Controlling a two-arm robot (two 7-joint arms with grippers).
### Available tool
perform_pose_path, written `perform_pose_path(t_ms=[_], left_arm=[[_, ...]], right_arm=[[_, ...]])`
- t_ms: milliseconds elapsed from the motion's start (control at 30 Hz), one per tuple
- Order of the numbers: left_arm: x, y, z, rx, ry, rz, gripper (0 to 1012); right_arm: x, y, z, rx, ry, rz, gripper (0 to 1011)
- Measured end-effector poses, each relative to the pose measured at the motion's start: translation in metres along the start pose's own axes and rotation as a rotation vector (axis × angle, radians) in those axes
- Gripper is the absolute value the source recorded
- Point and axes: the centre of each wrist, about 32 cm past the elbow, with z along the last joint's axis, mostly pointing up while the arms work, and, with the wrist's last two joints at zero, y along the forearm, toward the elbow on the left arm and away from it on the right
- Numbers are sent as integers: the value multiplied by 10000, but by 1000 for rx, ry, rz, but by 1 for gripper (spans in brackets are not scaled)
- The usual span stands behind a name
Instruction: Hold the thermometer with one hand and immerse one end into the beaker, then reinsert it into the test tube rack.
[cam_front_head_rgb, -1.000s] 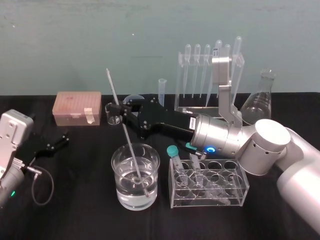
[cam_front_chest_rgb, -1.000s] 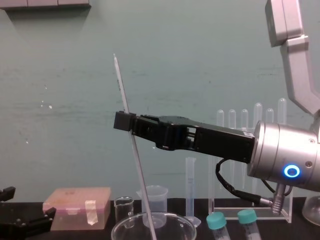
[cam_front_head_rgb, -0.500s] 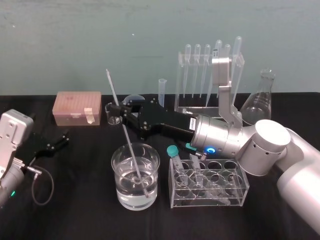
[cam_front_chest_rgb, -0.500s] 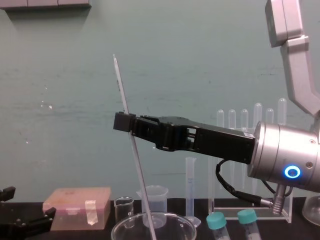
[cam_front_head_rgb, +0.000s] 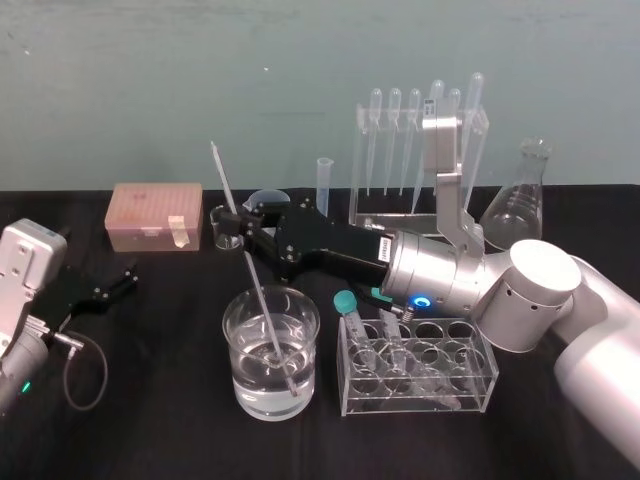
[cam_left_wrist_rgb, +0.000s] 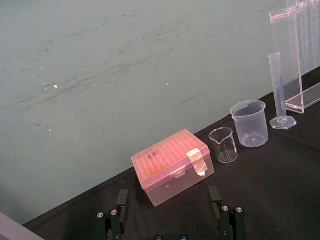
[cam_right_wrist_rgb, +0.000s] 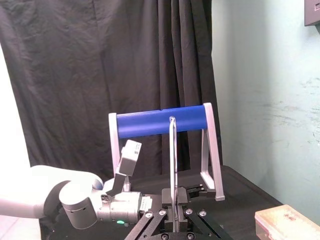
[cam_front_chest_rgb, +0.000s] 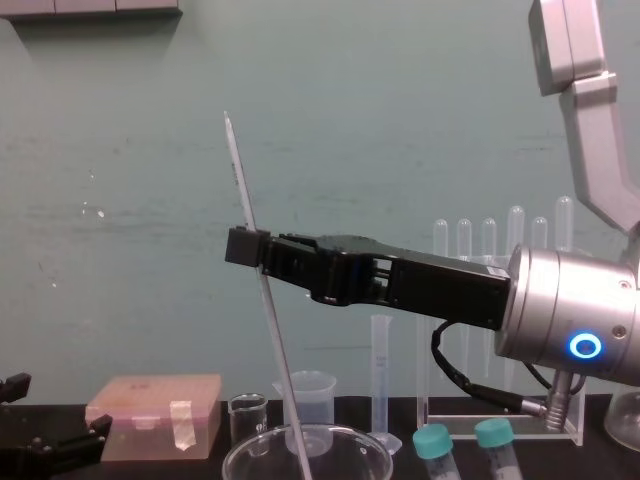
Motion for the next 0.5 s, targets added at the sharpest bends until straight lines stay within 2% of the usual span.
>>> perform_pose_path(t_ms=[500], left_arm=[[0, 0, 0, 0, 0, 0, 1008]], right_arm=[[-14, -4, 16, -1, -3, 1, 51]])
